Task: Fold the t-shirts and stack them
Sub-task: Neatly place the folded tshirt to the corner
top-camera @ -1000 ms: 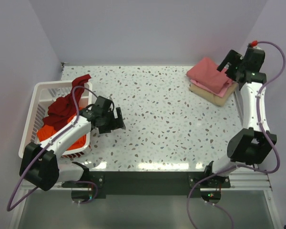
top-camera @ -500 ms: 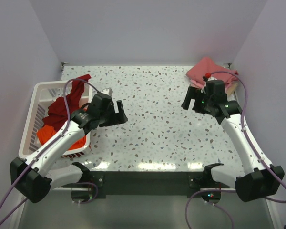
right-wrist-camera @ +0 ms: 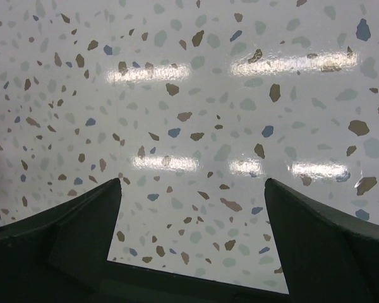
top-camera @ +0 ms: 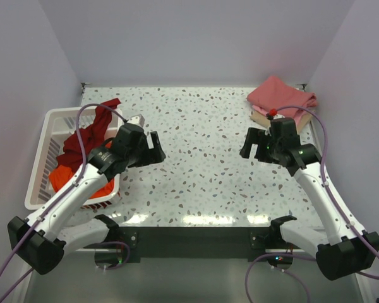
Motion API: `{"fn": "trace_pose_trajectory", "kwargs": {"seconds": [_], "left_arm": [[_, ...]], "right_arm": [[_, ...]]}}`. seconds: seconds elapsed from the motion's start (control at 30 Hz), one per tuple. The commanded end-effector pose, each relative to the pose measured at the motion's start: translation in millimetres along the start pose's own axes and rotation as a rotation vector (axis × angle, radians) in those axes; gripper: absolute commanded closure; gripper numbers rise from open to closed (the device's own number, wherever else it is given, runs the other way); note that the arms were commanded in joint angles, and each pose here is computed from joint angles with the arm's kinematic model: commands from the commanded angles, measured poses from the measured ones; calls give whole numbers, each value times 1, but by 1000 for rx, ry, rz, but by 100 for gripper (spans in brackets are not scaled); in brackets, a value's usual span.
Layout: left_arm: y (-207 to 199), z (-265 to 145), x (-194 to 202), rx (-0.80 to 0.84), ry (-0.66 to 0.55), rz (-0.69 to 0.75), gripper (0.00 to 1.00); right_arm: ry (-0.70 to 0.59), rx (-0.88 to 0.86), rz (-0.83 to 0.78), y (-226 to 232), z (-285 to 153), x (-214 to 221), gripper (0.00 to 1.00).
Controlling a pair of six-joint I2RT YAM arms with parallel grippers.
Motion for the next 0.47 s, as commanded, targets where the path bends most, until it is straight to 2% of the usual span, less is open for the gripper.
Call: {"fn": "trace_pose_trajectory", "kwargs": {"seconds": [0.0,0.43], "left_arm": [[-3,-5,-9,-4,-18,11,11],[-6,-8,-13,19,-36,2,11]], "right_arm": [[-19,13,6,0,-3,-3,1],[-26,42,-12,-4,-9,-6,1]]}}
Point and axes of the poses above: each gripper's point midway between its finger pads, its own z axis out along the fingers, its own y axis along the line the jaws close on, x = y × z, the point moved 2 cm from there along -z, back along the fingers, and after that the axes turned 12 degrees about z, right-handed, at the moved point
